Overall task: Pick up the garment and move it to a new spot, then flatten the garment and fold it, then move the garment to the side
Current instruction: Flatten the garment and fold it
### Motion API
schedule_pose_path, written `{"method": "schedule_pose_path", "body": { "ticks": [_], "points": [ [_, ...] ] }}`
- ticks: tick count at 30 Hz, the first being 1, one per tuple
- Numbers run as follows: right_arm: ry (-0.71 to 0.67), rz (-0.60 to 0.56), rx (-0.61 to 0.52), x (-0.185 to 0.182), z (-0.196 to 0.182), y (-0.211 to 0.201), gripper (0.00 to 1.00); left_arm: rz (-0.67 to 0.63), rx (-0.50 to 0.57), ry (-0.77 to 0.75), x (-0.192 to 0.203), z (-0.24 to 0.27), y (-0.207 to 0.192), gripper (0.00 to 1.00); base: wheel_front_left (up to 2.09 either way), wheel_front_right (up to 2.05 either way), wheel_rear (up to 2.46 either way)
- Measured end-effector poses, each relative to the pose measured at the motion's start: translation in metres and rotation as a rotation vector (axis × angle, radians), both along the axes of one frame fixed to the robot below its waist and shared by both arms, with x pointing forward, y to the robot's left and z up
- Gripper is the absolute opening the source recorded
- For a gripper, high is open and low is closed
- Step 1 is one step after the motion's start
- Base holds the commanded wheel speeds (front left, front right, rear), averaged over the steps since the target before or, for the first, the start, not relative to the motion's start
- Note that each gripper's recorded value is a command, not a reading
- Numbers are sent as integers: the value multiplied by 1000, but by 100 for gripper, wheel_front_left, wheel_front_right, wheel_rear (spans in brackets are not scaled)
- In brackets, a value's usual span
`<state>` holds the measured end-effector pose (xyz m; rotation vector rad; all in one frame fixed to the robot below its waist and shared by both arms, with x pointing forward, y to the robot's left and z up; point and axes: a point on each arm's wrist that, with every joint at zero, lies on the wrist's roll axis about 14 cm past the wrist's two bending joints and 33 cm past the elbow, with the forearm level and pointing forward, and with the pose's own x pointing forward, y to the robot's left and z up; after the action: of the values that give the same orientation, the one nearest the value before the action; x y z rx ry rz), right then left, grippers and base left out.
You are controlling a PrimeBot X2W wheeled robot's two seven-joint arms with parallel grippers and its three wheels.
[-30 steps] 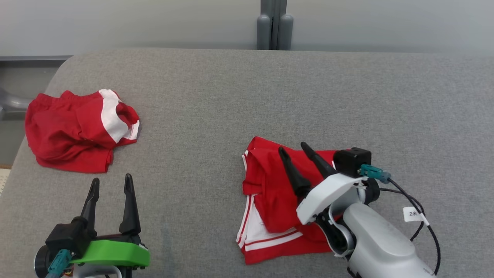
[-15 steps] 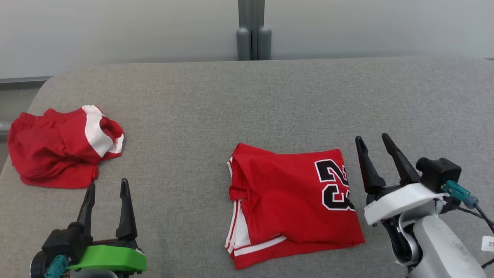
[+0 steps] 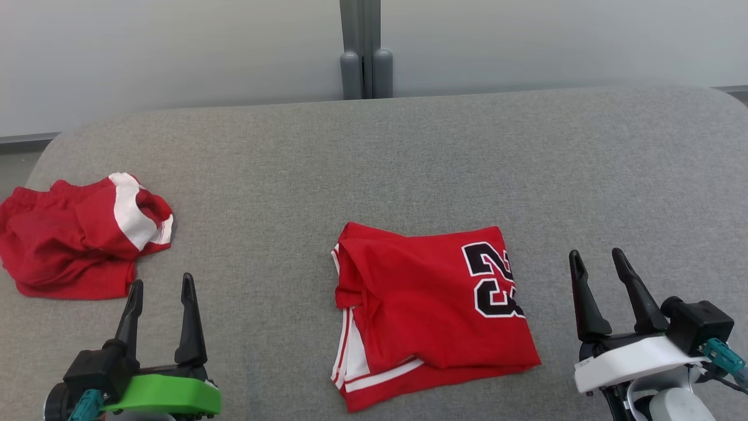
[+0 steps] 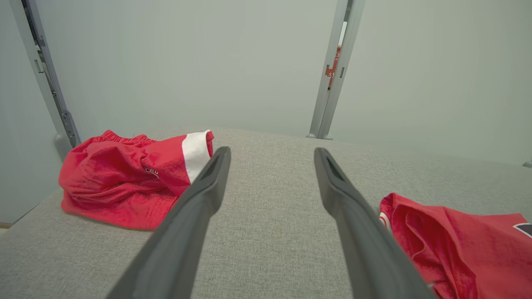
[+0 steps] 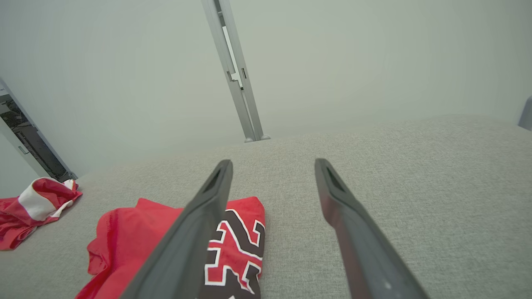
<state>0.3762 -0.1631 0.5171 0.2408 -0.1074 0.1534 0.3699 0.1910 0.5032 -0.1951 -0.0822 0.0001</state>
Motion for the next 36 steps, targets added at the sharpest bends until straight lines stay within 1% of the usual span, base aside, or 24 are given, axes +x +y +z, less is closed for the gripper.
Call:
{"method": "schedule_pose_path", "body": {
  "ticks": [7,10,17,23,26,32,36],
  "points": [
    [-4,-11,-5,-3,1,-1,100,-41,24,11,0,-4,-13,100,0,0,0],
    [-5,-8,-14,-3,1,0,100,-86,43,22,-2,-7,-26,100,0,0,0],
    [1,-2,-26,-3,-2,1,100,-239,66,74,-10,-25,-73,100,0,0,0],
    [18,-7,-32,-6,-7,-2,100,-431,70,161,-31,-54,-131,100,0,0,0],
    [27,-14,-37,-6,-10,-5,100,-513,63,207,-42,-67,-154,100,0,0,0],
    [41,-31,-38,-8,-14,-11,100,-615,60,280,-52,-87,-180,100,0,0,0],
    [50,-49,-38,-9,-16,-18,100,-654,63,332,-57,-102,-188,100,0,0,0]
  ]
}}
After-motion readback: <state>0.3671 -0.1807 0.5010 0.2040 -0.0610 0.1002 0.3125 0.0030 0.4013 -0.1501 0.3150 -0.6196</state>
